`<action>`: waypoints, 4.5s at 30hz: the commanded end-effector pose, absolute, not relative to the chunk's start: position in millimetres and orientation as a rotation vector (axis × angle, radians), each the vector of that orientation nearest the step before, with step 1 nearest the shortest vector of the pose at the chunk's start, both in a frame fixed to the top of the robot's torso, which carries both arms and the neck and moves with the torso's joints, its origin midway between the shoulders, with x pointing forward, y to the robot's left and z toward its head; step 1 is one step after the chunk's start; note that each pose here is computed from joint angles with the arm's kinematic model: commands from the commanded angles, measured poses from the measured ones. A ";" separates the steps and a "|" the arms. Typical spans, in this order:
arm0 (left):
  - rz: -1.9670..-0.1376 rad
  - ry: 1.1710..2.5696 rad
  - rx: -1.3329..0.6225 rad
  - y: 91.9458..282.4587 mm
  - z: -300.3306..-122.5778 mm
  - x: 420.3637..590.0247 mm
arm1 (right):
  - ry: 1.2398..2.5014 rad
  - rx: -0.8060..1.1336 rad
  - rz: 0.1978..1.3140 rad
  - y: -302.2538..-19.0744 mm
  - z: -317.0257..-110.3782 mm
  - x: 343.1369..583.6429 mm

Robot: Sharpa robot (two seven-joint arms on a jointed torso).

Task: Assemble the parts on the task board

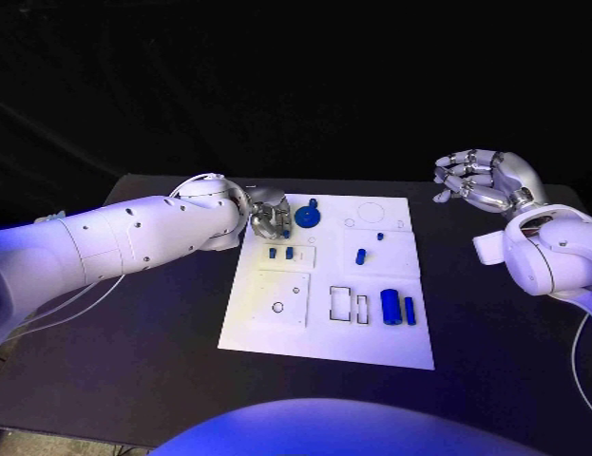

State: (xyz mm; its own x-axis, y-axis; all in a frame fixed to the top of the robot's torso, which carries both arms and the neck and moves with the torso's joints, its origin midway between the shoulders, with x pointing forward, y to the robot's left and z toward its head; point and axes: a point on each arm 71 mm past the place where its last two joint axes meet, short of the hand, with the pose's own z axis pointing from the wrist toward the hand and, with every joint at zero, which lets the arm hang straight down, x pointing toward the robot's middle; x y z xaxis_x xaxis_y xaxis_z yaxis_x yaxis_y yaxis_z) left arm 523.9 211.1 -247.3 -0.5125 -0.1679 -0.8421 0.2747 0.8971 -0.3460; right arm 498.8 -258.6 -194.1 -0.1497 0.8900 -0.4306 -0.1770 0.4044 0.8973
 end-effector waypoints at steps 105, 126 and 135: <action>-1.637 1.357 -1.046 238.0 -191.1 483.9 | 1.812 -0.488 0.460 -143.9 -245.1 505.0; -1.624 1.376 -1.058 239.5 -192.5 483.9 | 1.800 -0.579 0.337 -144.4 -256.0 499.9; -1.617 1.381 -1.063 239.8 -193.0 484.1 | 1.777 -0.567 0.353 -141.7 -262.8 495.6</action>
State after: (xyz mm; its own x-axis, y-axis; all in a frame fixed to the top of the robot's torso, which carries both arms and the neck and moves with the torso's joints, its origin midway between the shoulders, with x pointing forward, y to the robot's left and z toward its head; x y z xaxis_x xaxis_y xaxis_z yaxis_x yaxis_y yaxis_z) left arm 484.5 241.3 -193.5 -0.3660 -0.9240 0.1103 0.0296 -0.1300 -0.9911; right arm 501.3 -137.9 -246.0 -0.1667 -0.1429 -0.9756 -0.5540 0.8321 -0.0272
